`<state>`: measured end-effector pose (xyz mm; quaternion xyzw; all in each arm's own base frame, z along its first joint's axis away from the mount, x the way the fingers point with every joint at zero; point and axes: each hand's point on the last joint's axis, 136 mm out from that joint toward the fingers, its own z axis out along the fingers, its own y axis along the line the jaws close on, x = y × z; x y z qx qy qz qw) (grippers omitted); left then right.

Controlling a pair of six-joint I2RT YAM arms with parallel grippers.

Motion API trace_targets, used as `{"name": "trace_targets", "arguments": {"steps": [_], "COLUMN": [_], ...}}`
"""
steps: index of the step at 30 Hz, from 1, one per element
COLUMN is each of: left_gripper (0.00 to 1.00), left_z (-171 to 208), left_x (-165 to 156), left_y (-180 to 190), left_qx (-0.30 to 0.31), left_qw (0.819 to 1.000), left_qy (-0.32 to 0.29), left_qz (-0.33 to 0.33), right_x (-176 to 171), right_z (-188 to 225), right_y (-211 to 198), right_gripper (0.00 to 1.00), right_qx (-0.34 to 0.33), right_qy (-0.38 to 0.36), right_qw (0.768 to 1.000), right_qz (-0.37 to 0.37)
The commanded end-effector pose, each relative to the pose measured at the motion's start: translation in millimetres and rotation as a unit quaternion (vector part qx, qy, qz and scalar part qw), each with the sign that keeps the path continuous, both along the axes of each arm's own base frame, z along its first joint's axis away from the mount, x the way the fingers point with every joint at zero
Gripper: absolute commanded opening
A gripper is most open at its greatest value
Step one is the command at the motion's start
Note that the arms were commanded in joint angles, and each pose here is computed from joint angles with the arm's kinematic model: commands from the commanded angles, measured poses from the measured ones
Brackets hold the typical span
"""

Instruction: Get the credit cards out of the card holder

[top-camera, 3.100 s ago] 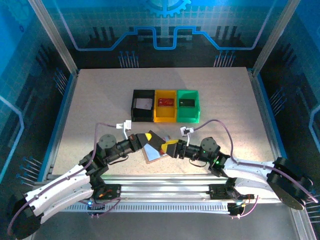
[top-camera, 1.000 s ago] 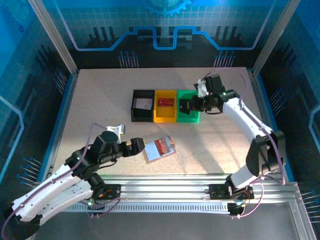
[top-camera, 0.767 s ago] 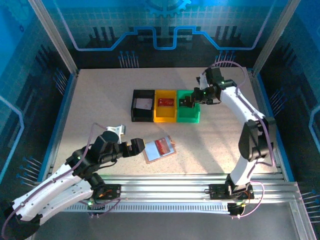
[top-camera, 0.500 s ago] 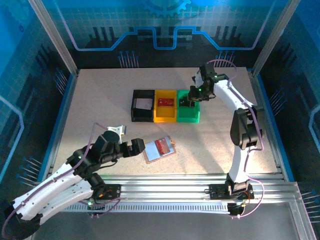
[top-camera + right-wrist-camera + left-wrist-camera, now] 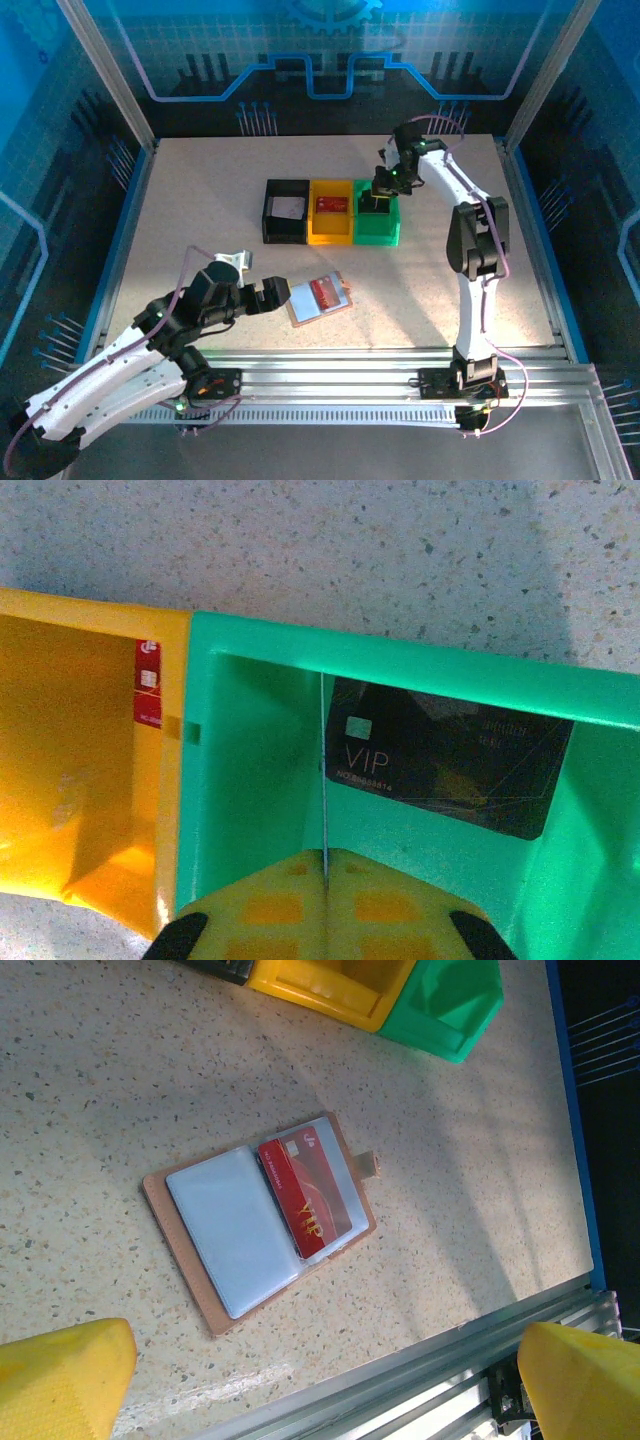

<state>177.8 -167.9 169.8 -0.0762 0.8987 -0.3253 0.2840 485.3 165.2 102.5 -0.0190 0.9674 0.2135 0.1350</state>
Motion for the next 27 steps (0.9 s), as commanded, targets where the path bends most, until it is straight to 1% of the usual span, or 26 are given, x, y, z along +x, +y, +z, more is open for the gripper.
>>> {"name": "trace_targets", "arguments": {"steps": [1,9,10,12,17,19,24,27], "left_gripper": [0.99,0.99,0.99,0.99,0.99,0.99,0.99,0.99], "left_z": [-3,-4,-5,-5,-4,-4,-3,-2], "left_x": [-3,-3,-4,-4,-5,-5,-5,-5], "left_y": [-3,-6,-6,-6,-6,-6,-5,-6], "left_qx": [0.003,0.002,0.002,0.001,0.001,0.001,0.000,-0.001], "left_qw": [1.000,1.000,1.000,1.000,1.000,1.000,1.000,1.000], "left_qy": [0.008,0.014,0.015,0.016,0.018,0.018,0.019,0.019], "left_qz": [-0.012,-0.015,-0.016,-0.016,-0.016,-0.016,-0.014,-0.014], "right_x": [-1,4,4,4,6,7,11,13], "right_z": [-13,-20,-22,-26,-26,-23,-13,-10], "right_y": [-5,-6,-7,-8,-10,-12,-14,-14], "right_gripper": [0.00,0.00,0.01,0.09,0.14,0.20,0.20,0.22], "right_qx": [-0.010,-0.021,-0.023,-0.028,-0.040,-0.046,-0.061,-0.075], "right_qy": [0.026,0.029,0.032,0.037,0.032,0.028,0.011,0.003], "right_qw": [1.000,0.999,0.999,0.999,0.999,0.999,0.998,0.997], "right_qz": [0.003,0.000,0.000,0.000,-0.002,-0.004,-0.008,-0.006]}}
